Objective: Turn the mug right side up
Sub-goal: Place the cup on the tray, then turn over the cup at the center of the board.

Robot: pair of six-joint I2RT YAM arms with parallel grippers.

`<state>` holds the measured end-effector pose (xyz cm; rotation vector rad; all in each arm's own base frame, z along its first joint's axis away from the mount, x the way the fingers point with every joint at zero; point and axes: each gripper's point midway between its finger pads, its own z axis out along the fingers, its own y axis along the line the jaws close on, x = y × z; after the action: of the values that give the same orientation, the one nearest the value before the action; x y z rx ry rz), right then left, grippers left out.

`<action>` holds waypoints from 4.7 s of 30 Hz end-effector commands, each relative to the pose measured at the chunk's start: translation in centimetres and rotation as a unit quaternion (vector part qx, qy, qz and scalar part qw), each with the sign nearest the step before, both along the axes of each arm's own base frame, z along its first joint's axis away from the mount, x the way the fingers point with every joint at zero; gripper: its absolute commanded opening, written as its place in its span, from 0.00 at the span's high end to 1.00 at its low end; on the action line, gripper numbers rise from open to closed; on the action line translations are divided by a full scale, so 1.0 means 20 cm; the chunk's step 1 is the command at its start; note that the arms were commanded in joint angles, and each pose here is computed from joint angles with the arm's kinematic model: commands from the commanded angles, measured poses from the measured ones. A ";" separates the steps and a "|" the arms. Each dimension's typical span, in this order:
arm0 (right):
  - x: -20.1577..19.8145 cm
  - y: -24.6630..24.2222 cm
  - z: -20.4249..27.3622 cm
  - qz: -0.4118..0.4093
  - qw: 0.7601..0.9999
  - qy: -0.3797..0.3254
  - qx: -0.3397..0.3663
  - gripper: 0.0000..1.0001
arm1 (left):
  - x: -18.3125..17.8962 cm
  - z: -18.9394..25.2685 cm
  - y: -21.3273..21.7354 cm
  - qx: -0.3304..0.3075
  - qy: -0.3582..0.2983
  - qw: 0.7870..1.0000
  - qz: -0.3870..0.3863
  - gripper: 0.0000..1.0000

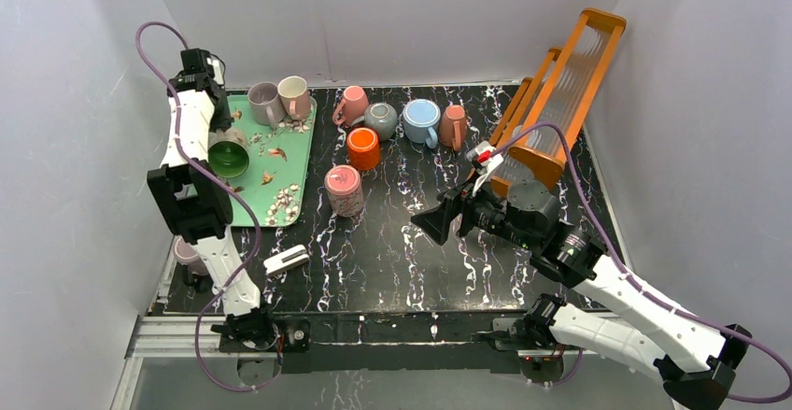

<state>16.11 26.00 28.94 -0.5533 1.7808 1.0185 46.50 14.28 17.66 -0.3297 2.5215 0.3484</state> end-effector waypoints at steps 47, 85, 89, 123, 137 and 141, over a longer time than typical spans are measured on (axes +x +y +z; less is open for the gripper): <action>0.01 -0.05 0.14 -0.023 0.999 -0.019 0.012 0.01 | -0.01 0.25 -0.07 -0.009 -0.176 0.983 0.055 0.39; -0.01 -0.04 0.08 -0.022 1.000 0.018 0.014 0.01 | 0.34 -0.31 0.01 -0.016 -0.243 0.966 0.086 0.68; 0.00 -0.03 0.06 -0.023 0.999 0.023 0.012 0.01 | 0.44 -0.34 -0.01 -0.032 -0.249 0.966 0.068 0.68; 0.09 -0.08 0.01 -0.111 0.988 0.104 -0.023 0.01 | -0.25 0.29 -0.47 -0.172 -0.205 0.963 -0.034 0.20; 0.23 0.22 -0.12 -0.058 0.987 0.121 -0.084 0.01 | -0.83 0.09 -1.10 -0.259 -0.159 0.929 -0.213 0.01; 0.37 0.28 -0.15 -0.098 0.982 0.125 -0.105 0.01 | -0.91 0.04 -1.19 -0.278 -0.163 0.915 -0.242 0.02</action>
<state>20.69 29.86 22.93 -0.4321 2.2235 0.8141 29.92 -7.36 18.62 -0.0544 2.2545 -0.4786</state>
